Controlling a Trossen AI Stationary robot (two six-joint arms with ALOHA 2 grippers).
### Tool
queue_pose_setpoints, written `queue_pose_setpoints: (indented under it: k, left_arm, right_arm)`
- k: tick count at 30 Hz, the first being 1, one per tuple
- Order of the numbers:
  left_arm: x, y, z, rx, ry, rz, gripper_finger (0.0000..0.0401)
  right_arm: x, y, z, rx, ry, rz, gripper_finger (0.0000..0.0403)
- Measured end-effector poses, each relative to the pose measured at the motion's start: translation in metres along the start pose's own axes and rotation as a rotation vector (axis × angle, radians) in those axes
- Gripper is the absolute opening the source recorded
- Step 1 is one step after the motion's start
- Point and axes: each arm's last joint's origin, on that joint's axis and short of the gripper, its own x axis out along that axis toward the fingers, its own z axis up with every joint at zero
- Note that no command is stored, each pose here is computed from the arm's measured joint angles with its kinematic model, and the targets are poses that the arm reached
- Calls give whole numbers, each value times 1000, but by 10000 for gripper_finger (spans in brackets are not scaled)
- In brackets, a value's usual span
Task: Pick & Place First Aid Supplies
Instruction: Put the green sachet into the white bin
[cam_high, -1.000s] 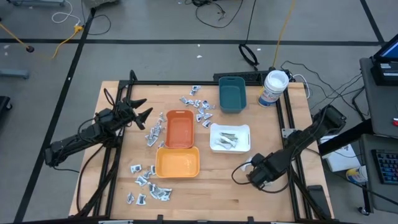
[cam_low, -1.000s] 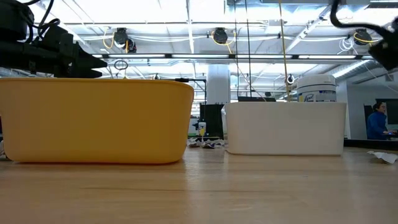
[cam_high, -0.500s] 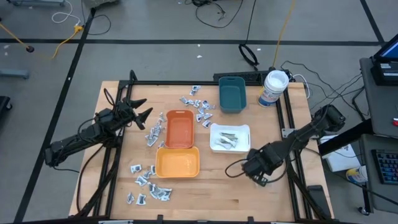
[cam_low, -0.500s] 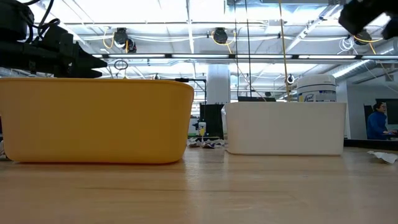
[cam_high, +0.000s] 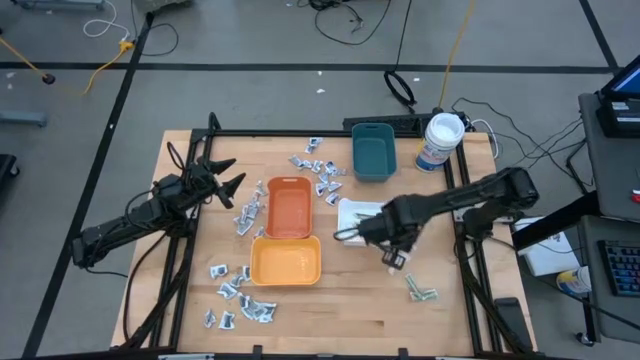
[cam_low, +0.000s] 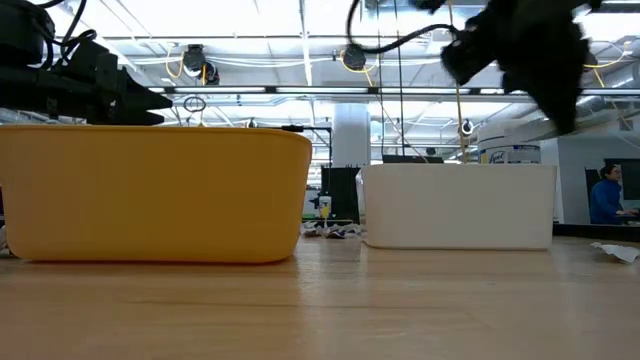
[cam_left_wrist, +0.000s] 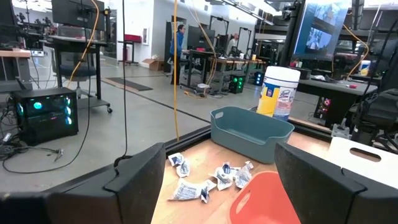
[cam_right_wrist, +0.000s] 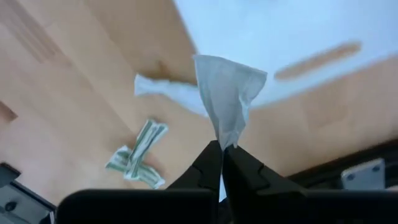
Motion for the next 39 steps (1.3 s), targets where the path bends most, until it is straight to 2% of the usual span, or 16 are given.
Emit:
queue_pose_setpoints:
  k: [7,15,23,27,34,39]
  left_arm:
    - [0,0,0,1,0,0,308]
    - [0,0,0,0,0,0,308]
    - [0,0,0,0,0,0,308]
    - [0,0,0,1,0,0,308]
    - [0,0,0,0,0,0,308]
    - [0,0,0,0,0,0,308]
  right_arm:
    - [-5,-10,41,-59,-13,-1,4]
    - [-10,-19,74,-89,-23,23,2]
    - [-10,-20,91,-125,-75,20,3]
    - [-1,-17,99,-169,-126,-18,2]
    - [15,-13,110,-205,-212,9,5]
    - [30,-13,111,-206,-213,10,6]
